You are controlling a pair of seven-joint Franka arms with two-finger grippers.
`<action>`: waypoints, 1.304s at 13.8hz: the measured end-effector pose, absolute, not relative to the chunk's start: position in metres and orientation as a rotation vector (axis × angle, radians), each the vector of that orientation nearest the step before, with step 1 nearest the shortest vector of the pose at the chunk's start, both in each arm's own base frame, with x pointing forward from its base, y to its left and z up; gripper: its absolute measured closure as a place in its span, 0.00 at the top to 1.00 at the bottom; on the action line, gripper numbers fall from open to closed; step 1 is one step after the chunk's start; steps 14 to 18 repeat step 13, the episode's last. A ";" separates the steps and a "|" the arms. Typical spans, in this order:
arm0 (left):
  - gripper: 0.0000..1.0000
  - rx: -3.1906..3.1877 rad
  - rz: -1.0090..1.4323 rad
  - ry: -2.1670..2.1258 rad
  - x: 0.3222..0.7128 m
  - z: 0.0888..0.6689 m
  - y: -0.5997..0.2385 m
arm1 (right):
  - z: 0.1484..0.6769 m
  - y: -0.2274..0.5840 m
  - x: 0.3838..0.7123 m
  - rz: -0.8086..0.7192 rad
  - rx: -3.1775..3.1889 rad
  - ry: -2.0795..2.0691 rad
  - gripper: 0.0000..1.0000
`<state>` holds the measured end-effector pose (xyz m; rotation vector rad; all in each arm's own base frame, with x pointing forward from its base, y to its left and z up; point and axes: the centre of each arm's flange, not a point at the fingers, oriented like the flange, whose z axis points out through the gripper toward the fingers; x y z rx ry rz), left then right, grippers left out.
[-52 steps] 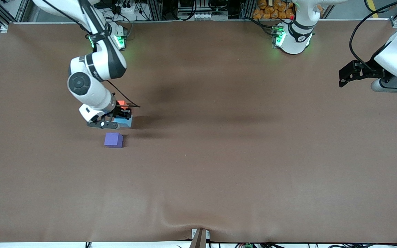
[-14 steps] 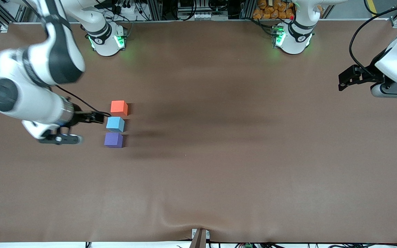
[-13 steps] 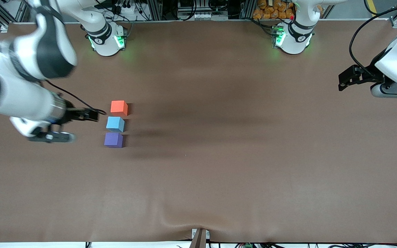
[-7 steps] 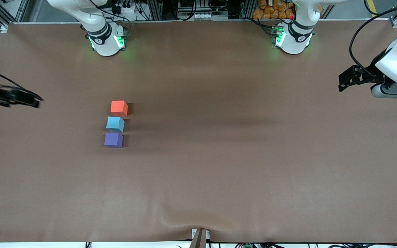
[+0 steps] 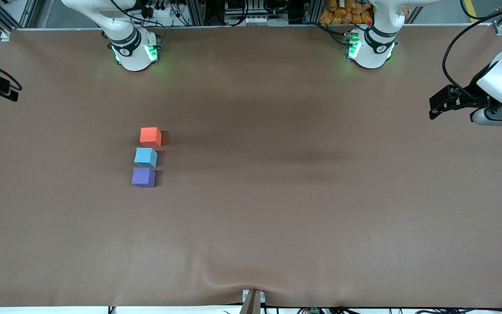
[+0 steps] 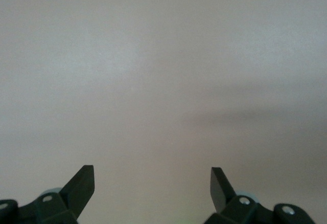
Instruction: Place blue block between orange and purple blocks
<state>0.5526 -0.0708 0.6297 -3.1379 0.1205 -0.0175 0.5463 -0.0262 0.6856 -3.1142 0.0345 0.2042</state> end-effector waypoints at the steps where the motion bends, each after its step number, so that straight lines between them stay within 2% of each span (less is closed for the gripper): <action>1: 1.00 -3.138 -0.017 0.120 0.553 0.629 -0.071 | 0.682 -0.028 0.544 0.181 -3.118 0.042 1.00; 7: 1.00 -3.138 -0.020 0.120 0.554 0.629 -0.071 | 0.671 -0.031 0.513 0.110 -3.115 0.051 1.00; 18: 1.00 -3.139 -0.024 0.116 0.554 0.629 -0.069 | 0.671 -0.028 0.512 0.105 -3.120 0.042 1.00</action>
